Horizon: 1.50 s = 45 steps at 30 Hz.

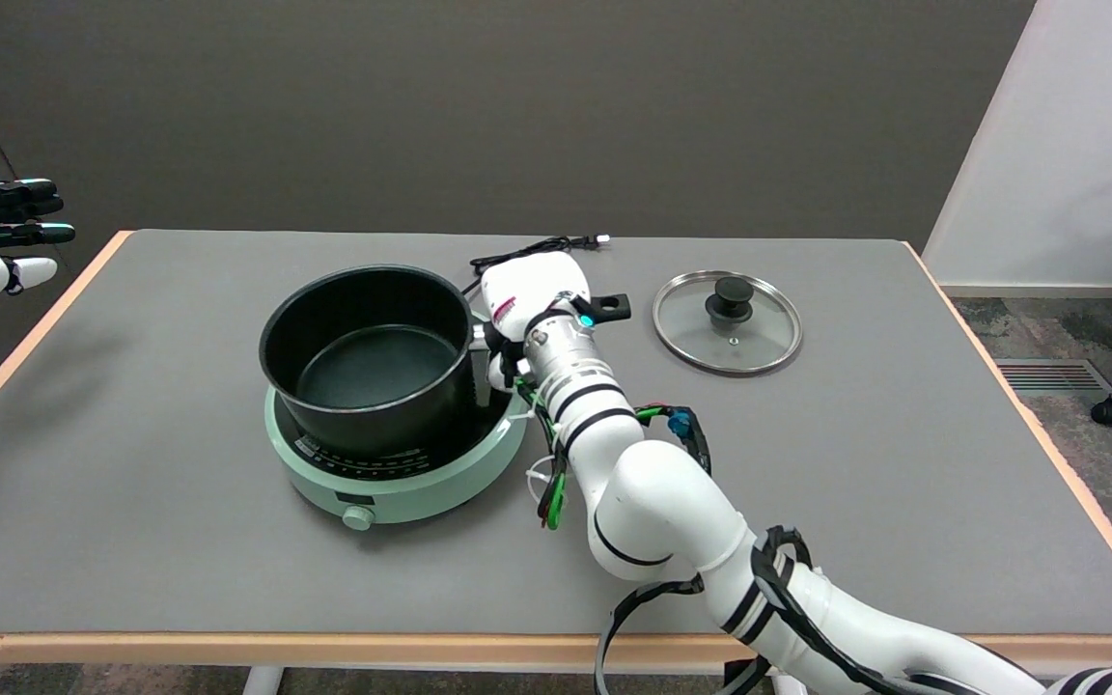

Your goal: Place the pot onto the induction cooker.

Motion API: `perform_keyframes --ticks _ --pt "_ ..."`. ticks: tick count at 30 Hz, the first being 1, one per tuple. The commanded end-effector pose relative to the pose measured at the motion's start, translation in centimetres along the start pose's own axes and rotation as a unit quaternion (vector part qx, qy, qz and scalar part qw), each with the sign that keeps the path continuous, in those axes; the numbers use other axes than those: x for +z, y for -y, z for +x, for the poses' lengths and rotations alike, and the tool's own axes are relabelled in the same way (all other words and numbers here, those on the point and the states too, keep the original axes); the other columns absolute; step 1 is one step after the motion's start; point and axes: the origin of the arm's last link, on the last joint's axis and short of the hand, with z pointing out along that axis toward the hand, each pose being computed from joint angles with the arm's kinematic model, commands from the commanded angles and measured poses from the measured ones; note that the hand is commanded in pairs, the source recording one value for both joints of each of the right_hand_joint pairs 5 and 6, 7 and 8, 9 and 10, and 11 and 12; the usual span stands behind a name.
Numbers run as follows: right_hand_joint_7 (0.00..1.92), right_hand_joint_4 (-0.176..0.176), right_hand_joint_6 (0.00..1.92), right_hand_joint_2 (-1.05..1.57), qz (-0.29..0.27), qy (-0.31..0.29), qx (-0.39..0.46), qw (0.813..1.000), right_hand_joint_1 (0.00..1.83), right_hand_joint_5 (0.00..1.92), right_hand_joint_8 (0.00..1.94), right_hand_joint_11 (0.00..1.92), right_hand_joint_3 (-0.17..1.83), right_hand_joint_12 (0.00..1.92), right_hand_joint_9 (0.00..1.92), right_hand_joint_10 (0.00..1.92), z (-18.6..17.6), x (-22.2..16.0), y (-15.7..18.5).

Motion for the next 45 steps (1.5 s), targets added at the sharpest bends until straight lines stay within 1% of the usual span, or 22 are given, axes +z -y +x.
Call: perform_keyframes --ticks 1,2,3,8,11,14,16,17,18,19,20,21,22,23,24,26,29,34,45 --pt "1.16 -0.013 1.16 0.51 0.024 -0.009 -0.002 1.0 1.07 1.16 1.16 1.16 1.74 1.16 1.16 1.16 0.1 0.1 0.4" --pt "1.14 -0.008 1.14 0.46 0.024 -0.009 -0.002 1.0 1.06 1.14 1.14 1.14 1.81 1.14 1.14 1.14 0.1 0.1 0.4" --pt "1.12 -0.004 1.12 0.4 0.024 -0.009 -0.002 1.0 1.05 1.12 1.12 1.12 1.83 1.12 1.12 1.12 0.1 0.1 0.4" --pt "0.99 0.007 0.99 0.06 0.024 -0.013 -0.002 1.0 1.03 0.99 0.99 0.99 1.83 0.99 0.99 0.99 0.4 0.0 0.2" --pt "0.9 -0.004 0.9 -0.14 0.023 -0.013 -0.003 1.0 1.03 0.9 0.9 0.9 1.83 0.9 0.9 0.9 0.3 0.0 0.1" --pt "0.82 -0.013 0.82 -0.27 0.026 -0.014 -0.005 1.0 1.04 0.82 0.82 0.82 1.83 0.82 0.82 0.82 0.2 0.0 0.0" --pt "0.74 -0.025 0.74 -0.39 0.026 -0.014 -0.005 1.0 1.05 0.74 0.74 0.74 1.83 0.74 0.74 0.74 0.2 0.0 -0.1" --pt "0.67 -0.165 0.67 -0.45 0.026 -0.014 -0.004 1.0 1.07 0.67 0.67 0.67 1.83 0.67 0.67 0.67 0.2 0.0 -0.1" --pt "0.57 -0.176 0.57 -0.53 0.025 -0.015 -0.002 1.0 1.09 0.57 0.57 0.57 1.83 0.57 0.57 0.57 0.3 0.0 -0.1" --pt "0.45 -0.176 0.45 -0.6 0.024 -0.014 0.0 1.0 1.1 0.45 0.45 0.45 1.83 0.45 0.45 0.45 0.3 0.0 -0.2" --pt "0.27 -0.176 0.27 -0.68 0.024 -0.014 0.001 1.0 1.14 0.27 0.27 0.27 1.83 0.27 0.27 0.27 0.3 0.0 -0.3" --pt "0.16 -0.176 0.16 -0.74 0.023 -0.014 0.003 1.0 1.16 0.16 0.16 0.16 1.83 0.16 0.16 0.16 0.4 0.0 -0.3" --pt "0.12 -0.175 0.12 -0.78 0.02 -0.013 0.004 1.0 1.22 0.12 0.12 0.12 1.69 0.12 0.12 0.12 0.4 0.0 -0.4" --pt "0.12 -0.175 0.12 -0.79 0.019 -0.013 0.004 1.0 1.25 0.12 0.12 0.12 1.52 0.12 0.12 0.12 0.3 0.0 -0.6" --pt "0.14 -0.176 0.14 -0.78 0.018 -0.013 0.005 1.0 1.26 0.14 0.14 0.14 1.4 0.14 0.14 0.14 0.3 0.0 -0.7" --pt "0.17 -0.176 0.17 -0.78 0.017 -0.014 0.006 1.0 1.3 0.17 0.17 0.17 1.28 0.17 0.17 0.17 0.4 0.0 -0.8" --pt "0.16 -0.176 0.16 -0.85 0.013 -0.017 0.008 1.0 1.33 0.16 0.16 0.16 1.27 0.16 0.16 0.16 0.6 -0.3 -1.3" --pt "0.16 -0.176 0.16 -0.96 -0.003 -0.03 0.012 0.999 1.33 0.16 0.16 0.16 1.32 0.16 0.16 0.16 1.4 -1.2 -2.3" --pt "0.1 -0.176 0.1 -0.99 -0.039 -0.092 -0.016 0.995 1.33 0.1 0.1 0.1 1.29 0.1 0.1 0.1 4.6 -4.6 -4.5"
